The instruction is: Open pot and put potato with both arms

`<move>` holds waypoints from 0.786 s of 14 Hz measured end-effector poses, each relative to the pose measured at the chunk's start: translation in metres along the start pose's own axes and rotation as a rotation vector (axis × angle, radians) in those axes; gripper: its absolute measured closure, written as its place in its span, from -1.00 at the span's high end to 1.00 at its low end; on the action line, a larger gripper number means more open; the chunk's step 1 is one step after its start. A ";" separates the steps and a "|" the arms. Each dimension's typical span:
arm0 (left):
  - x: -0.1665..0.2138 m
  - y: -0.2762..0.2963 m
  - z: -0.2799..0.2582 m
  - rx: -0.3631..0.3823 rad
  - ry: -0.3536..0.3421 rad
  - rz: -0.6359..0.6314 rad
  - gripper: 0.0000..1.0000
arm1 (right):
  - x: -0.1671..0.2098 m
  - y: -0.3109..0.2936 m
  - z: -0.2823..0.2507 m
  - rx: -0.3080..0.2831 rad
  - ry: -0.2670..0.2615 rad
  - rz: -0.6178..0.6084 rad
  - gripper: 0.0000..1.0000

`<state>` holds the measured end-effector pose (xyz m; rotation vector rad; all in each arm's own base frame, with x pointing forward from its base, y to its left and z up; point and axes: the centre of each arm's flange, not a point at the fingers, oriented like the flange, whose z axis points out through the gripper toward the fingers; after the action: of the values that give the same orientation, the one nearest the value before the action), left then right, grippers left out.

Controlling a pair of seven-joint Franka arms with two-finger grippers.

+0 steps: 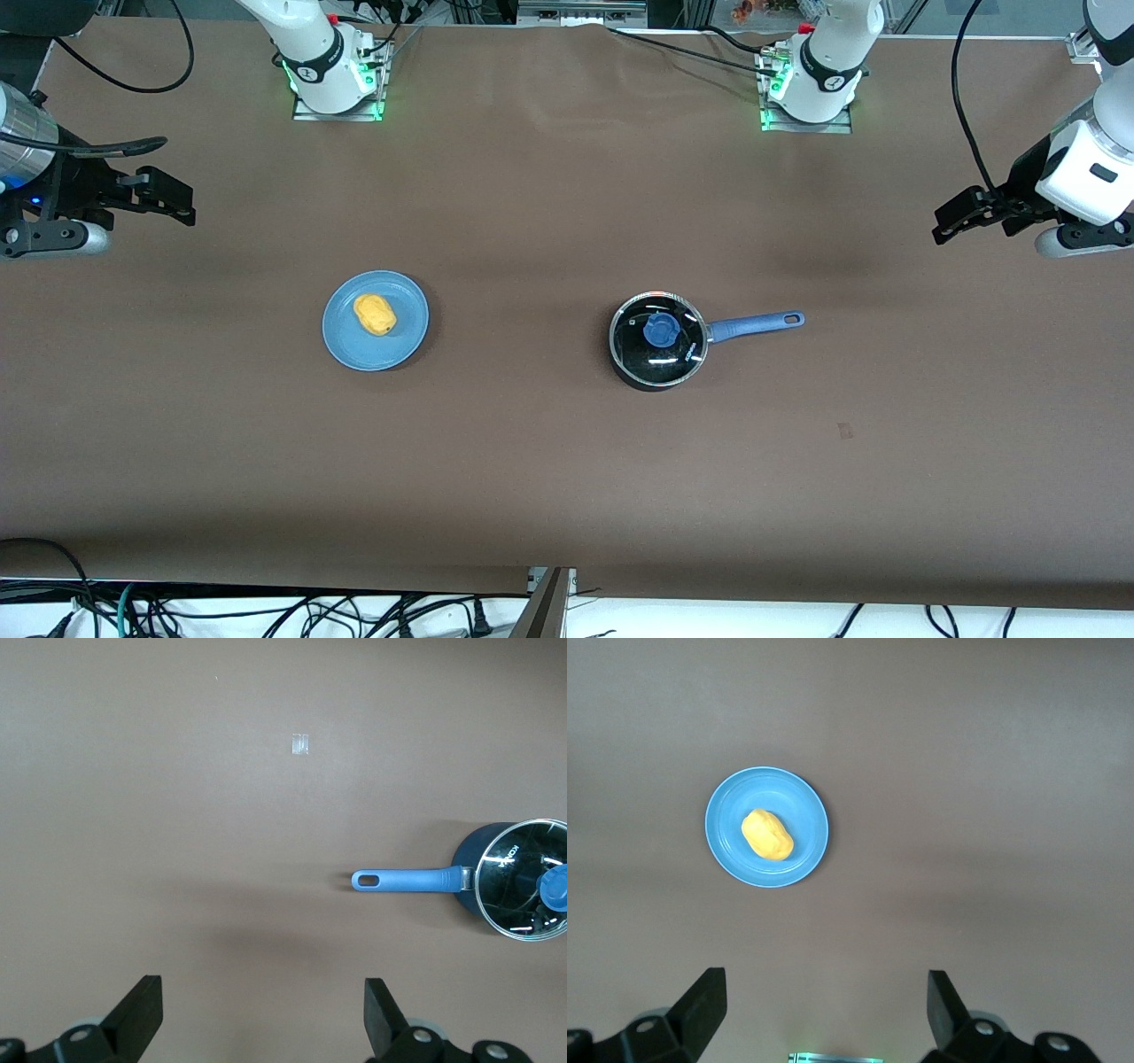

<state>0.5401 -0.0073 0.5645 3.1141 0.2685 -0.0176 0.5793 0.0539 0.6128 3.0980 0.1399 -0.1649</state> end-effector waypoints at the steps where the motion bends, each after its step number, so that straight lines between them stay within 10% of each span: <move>1: 0.000 0.000 0.000 0.000 0.000 0.000 1.00 | 0.000 0.000 0.000 0.000 0.000 0.000 1.00; 11: 0.002 0.005 0.002 -0.003 0.005 0.010 1.00 | 0.000 0.000 0.000 0.000 0.000 0.000 1.00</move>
<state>0.5429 -0.0124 0.5626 3.1130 0.2521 -0.0094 0.5793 0.0539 0.6128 3.0980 0.1399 -0.1649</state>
